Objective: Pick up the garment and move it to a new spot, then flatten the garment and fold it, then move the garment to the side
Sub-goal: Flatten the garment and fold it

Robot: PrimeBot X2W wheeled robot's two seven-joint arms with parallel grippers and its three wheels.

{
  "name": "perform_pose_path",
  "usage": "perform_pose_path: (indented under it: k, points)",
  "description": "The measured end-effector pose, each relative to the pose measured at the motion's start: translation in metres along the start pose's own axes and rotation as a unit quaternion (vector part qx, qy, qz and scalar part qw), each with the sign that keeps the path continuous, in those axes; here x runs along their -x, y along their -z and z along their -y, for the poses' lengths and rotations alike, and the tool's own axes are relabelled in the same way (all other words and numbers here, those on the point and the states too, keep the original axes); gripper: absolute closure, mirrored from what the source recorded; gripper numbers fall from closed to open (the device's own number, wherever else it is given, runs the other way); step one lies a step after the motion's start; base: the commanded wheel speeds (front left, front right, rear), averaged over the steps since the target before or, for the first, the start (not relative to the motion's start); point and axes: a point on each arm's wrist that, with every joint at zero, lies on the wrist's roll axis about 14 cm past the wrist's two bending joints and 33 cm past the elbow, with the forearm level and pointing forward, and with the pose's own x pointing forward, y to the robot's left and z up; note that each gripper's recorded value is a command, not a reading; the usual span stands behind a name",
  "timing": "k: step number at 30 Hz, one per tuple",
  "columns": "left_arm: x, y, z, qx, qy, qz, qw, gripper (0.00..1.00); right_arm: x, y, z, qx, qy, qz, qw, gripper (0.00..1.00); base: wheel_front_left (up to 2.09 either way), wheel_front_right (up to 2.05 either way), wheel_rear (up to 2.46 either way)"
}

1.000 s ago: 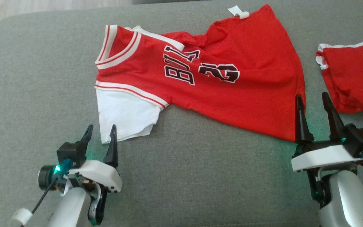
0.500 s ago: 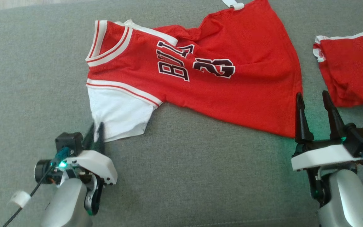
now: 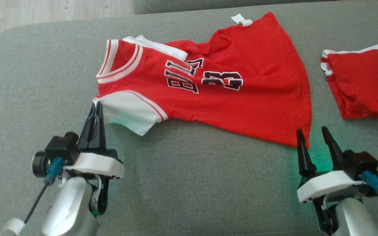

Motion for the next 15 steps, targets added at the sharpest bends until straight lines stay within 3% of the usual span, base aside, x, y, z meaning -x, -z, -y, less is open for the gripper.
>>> perform_pose_path:
  k: [3,15]
  points:
    - [0.002,-0.015,0.002,0.004,0.003,0.027,1.000,1.00,0.001,0.009,-0.002,-0.006,-0.002,-0.016,1.000,0.00,0.00,0.00,0.00]
    - [0.023,-0.008,-0.006,0.006,-0.007,0.022,1.000,1.00,0.006,0.057,0.003,-0.024,0.011,-0.102,0.994,0.00,0.00,0.00,0.00]
